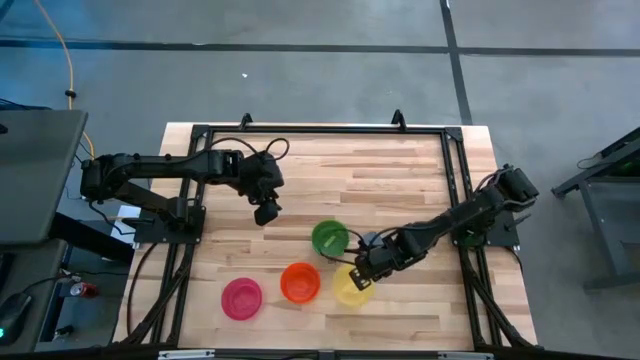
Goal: Nest bowls inside each other
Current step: Stack the yellow bowl on the green bowl
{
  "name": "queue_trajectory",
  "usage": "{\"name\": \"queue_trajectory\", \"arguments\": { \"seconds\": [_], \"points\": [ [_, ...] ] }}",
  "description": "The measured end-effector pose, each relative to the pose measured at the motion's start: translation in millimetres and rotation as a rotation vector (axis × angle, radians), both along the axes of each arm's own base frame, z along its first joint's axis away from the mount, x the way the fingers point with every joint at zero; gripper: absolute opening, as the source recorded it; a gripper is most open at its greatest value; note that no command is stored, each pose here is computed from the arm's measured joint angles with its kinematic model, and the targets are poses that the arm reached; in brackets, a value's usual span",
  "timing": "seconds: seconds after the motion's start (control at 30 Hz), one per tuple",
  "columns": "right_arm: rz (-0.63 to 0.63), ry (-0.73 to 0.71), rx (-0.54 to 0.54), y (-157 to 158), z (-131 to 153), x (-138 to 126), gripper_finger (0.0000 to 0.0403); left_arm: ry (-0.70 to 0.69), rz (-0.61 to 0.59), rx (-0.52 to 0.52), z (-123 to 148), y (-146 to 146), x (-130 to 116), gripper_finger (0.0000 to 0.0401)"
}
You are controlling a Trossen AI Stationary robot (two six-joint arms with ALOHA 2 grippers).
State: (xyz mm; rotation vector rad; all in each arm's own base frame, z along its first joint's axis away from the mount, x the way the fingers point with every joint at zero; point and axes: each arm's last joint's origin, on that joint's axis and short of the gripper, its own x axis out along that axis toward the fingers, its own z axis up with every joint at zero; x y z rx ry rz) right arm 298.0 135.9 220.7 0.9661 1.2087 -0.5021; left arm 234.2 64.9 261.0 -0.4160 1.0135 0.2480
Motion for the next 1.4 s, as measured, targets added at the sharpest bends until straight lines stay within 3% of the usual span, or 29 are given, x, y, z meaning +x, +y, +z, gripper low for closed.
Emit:
{"name": "queue_trajectory", "arguments": {
  "seconds": [0.3,0.6,0.8,1.03,1.4],
  "points": [
    [0.003,0.004,-0.089,-32.2,33.0,14.8,0.0,0.077,0.008,0.032,-5.3,-0.3,-5.8,0.0194],
    [-0.052,-0.028,-0.162,-74.1,41.1,27.9,0.0,0.196,0.045,-0.037,-55.0,-8.9,-22.0,0.0193],
    [-0.088,-0.036,-0.18,-98.3,41.5,32.6,0.0,0.16,0.047,-0.106,-76.2,-21.2,-31.1,0.0193],
    [-0.11,-0.052,-0.165,-114.1,33.8,43.3,0.0,0.098,0.067,-0.107,-73.0,-26.7,-42.9,0.0193],
    [-0.09,0.003,-0.094,-105.2,6.2,58.2,0.0,-0.034,0.098,-0.062,-51.8,-29.1,-61.4,0.0193]
  ]
}}
